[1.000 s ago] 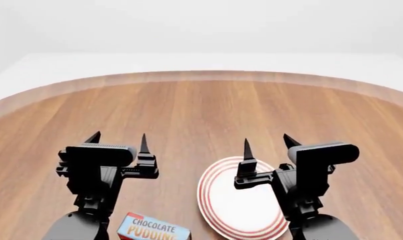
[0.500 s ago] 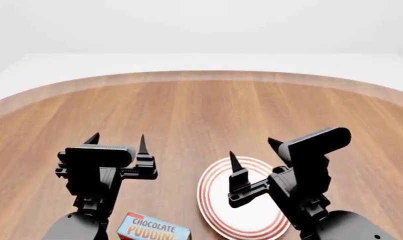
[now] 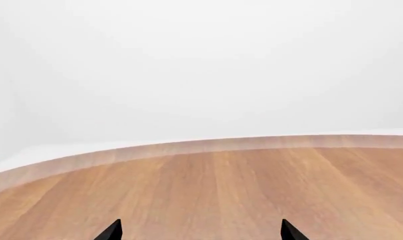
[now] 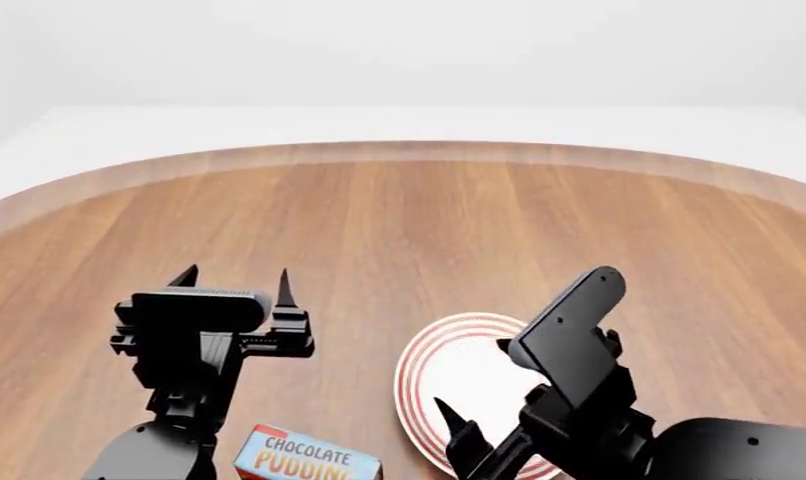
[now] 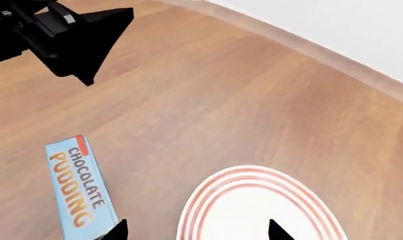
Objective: Put the chocolate pudding to the right of the plate.
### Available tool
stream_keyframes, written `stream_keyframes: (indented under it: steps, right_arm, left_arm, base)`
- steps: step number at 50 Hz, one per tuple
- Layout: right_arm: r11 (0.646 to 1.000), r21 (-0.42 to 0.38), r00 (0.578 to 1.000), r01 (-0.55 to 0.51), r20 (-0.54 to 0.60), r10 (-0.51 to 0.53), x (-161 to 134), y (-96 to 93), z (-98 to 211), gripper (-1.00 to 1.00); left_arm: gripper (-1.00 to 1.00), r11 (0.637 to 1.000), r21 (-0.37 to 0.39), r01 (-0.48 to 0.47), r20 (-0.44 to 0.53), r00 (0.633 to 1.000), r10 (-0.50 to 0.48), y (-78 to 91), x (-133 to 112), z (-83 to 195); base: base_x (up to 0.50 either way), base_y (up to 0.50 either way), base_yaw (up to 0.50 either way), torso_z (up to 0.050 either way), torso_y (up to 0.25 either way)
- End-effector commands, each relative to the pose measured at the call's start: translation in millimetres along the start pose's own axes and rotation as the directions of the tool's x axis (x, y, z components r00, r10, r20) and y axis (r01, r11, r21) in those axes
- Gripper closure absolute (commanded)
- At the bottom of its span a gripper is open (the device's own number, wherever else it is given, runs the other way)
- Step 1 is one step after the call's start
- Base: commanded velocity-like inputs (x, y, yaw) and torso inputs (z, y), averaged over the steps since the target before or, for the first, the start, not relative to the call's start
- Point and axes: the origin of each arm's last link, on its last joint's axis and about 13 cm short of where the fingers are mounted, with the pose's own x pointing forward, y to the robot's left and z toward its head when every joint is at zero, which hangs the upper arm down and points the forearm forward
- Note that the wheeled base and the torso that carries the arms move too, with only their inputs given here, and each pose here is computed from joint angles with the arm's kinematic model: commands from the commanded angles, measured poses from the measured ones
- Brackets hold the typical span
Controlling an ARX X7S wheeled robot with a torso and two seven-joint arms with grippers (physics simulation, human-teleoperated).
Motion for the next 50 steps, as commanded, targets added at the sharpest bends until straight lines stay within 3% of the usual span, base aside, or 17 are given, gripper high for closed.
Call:
stream_keyframes:
  steps: [1, 9, 30, 50]
  right_arm:
    - [0.996, -0.027, 0.99, -0.09, -0.109, 0.086, -0.7, -1.8, -2.9, -1.0]
    - [0.979, -0.053, 0.976, -0.194, -0.108, 0.188, 1.6, -0.5, 4.0, -1.0]
    - [0.952, -0.046, 0.95, -0.301, -0.104, 0.295, 32.7, -3.7, 17.9, -1.0]
    - [0.918, 0.018, 0.896, -0.396, -0.211, 0.391, 61.1, 8.5, -6.9, -1.0]
  left_arm:
    - [-1.0, 1.0, 0.005, 0.002, -0.002, 1.0, -0.002, -1.3, 0.9, 0.5]
    - [-1.0, 1.0, 0.01, -0.001, -0.004, 1.0, 0.001, -1.2, 2.1, 0.2]
    - [-1.0, 1.0, 0.017, 0.001, -0.006, 1.0, -0.001, -1.4, 2.5, -0.2]
    - [-1.0, 1.0, 0.019, 0.005, 0.0, 1.0, -0.005, -3.5, 3.1, 1.5]
  base:
    - [0.0, 0.0, 0.0, 0.0, 0.0]
    - [0.0, 0.0, 0.0, 0.0, 0.0]
    - [0.0, 0.0, 0.0, 0.0, 0.0]
    - [0.0, 0.0, 0.0, 0.0, 0.0]
